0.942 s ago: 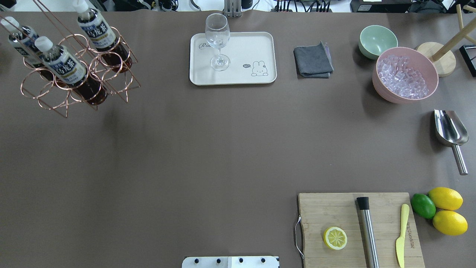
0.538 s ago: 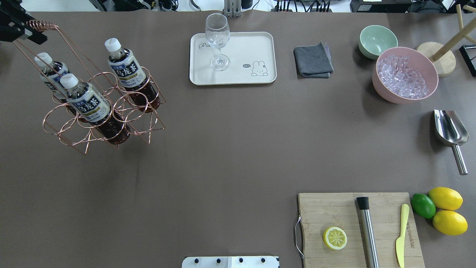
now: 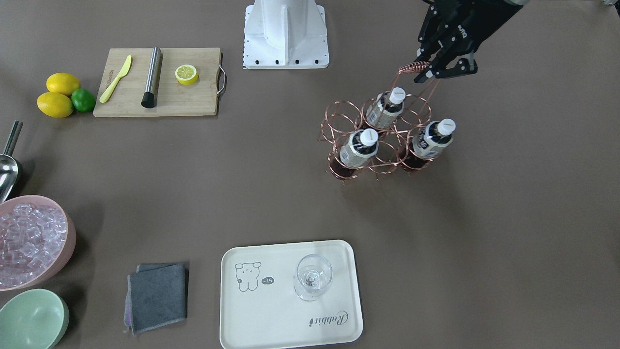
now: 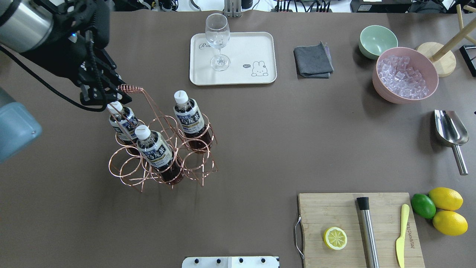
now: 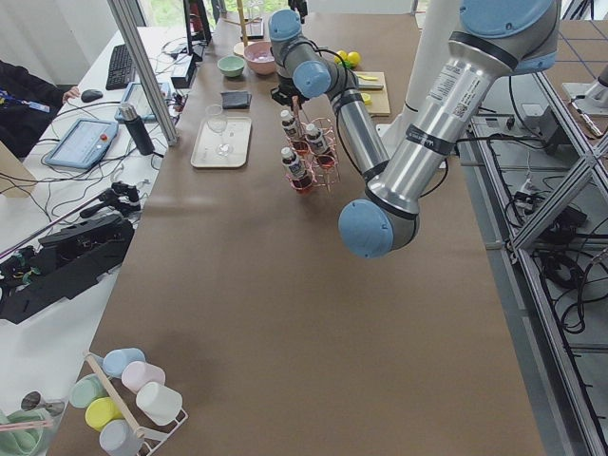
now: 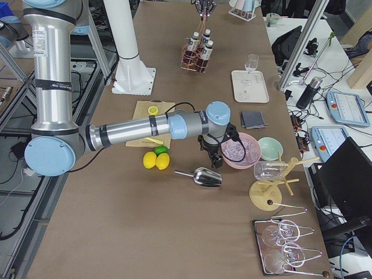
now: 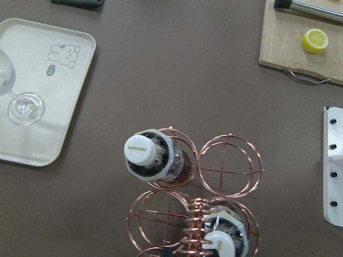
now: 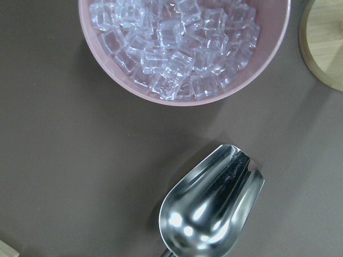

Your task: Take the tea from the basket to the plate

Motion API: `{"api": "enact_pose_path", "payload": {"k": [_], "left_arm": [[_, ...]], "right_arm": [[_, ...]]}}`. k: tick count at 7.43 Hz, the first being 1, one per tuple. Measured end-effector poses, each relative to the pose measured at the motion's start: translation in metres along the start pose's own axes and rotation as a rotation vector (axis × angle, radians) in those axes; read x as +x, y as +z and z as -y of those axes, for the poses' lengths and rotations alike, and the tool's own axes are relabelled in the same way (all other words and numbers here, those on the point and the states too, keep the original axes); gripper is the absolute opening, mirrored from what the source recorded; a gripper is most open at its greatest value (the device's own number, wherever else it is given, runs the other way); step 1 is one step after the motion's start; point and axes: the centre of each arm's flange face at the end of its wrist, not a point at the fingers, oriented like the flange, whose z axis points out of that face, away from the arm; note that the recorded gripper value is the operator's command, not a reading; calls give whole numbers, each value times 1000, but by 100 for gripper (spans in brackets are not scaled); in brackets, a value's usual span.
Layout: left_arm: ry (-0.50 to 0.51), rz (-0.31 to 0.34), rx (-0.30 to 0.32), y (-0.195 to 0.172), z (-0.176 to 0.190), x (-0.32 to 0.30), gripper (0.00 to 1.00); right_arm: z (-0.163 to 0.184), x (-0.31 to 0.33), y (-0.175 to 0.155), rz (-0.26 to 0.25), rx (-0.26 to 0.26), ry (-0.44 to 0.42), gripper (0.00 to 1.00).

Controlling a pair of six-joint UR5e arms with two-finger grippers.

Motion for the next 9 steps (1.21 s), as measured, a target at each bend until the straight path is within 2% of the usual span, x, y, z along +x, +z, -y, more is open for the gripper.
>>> {"api": "enact_pose_path", "payload": {"k": [2,4,7,9], "left_arm": [[42,2,30,5,30,10,0],[23,-6,59,2,53,24,0],[35,-37,56,21,68,36,0],[53,-43,72,24,72,41,0]], "right_arm": [[18,-18,-3,-33,3,-62,100],[29,-43,-5,-72,1,-130,100],[42,-79,-2,-140,-14,-280,100],[46,-86,-1,-165,-25,-370,100]]}}
